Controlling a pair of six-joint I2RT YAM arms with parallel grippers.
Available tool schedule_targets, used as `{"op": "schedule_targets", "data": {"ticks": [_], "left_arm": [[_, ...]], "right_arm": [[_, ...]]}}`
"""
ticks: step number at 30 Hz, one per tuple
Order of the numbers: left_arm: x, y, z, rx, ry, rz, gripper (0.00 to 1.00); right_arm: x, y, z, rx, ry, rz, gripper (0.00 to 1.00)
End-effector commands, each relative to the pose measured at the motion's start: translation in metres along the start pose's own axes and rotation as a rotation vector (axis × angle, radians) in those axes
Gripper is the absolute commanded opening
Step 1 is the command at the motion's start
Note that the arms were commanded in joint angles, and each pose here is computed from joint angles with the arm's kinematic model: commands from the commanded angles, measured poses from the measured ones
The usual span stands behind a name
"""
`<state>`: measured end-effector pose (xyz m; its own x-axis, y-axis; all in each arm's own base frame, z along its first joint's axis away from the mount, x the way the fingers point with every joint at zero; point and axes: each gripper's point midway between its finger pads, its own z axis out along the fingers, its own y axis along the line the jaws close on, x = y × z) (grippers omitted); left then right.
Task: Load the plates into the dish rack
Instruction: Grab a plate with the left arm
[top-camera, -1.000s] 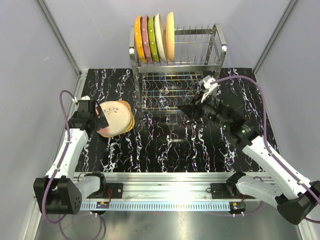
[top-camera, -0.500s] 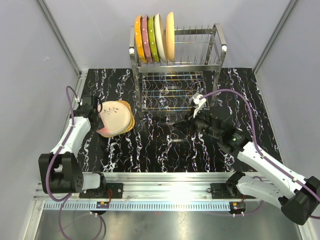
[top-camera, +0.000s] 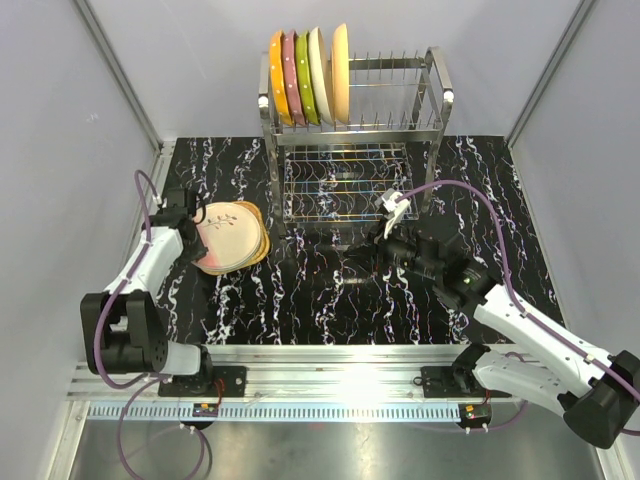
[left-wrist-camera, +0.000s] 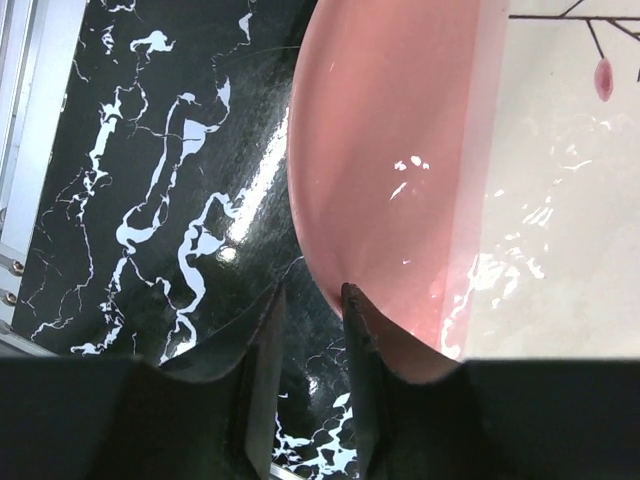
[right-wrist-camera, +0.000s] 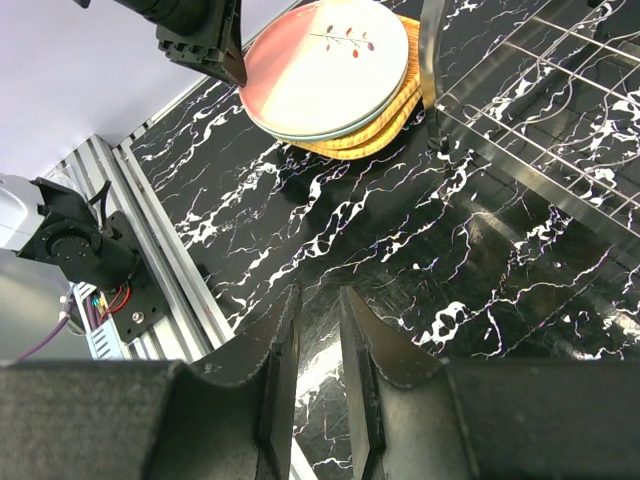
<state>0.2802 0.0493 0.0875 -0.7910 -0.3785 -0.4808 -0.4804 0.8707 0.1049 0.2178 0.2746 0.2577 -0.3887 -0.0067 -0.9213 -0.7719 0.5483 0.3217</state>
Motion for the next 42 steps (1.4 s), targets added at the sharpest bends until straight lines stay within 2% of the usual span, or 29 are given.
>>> {"op": "schedule_targets", "data": {"ticks": [1, 8, 11, 19, 20, 21, 22, 25, 29, 36, 42], "left_arm": [[-0.014, -0.001, 0.001, -0.005, -0.015, -0.017, 0.29], [-0.012, -0.002, 0.004, 0.006, 0.007, -0.028, 0.17], [-0.014, -0.001, 0.003, 0.007, 0.001, -0.026, 0.00], [-0.023, 0.001, -0.014, 0.032, -0.076, -0.043, 0.00], [-0.023, 0.002, -0.015, 0.033, -0.079, -0.044, 0.04], [-0.025, 0.004, -0.018, 0.029, -0.093, -0.051, 0.17], [-0.025, 0.004, -0.019, 0.027, -0.097, -0.054, 0.36], [-0.025, 0.007, -0.020, 0.017, -0.104, -0.063, 0.47], [-0.019, 0.003, -0.015, 0.036, -0.067, -0.086, 0.48], [-0.012, -0.007, -0.006, 0.131, -0.002, -0.150, 0.41], [-0.011, -0.010, 0.003, 0.181, 0.048, -0.194, 0.41]], "right_arm": [[-0.010, 0.008, 0.001, -0.023, -0.037, -0.016, 0.29], [-0.007, 0.008, 0.003, -0.015, -0.028, -0.018, 0.29], [-0.005, 0.008, 0.004, -0.014, -0.025, -0.019, 0.29], [0.001, 0.011, 0.010, -0.031, 0.005, -0.021, 0.31], [0.003, 0.012, 0.011, -0.032, 0.013, -0.021, 0.31], [0.003, 0.012, 0.011, -0.033, 0.015, -0.022, 0.31], [0.003, 0.013, 0.012, -0.033, 0.018, -0.022, 0.31], [0.005, 0.014, 0.013, -0.033, 0.023, -0.024, 0.32], [0.006, 0.013, 0.012, -0.025, 0.023, -0.021, 0.32], [0.012, 0.009, 0.011, -0.006, 0.036, -0.025, 0.32], [0.014, 0.007, 0.012, 0.002, 0.040, -0.028, 0.33]]}}
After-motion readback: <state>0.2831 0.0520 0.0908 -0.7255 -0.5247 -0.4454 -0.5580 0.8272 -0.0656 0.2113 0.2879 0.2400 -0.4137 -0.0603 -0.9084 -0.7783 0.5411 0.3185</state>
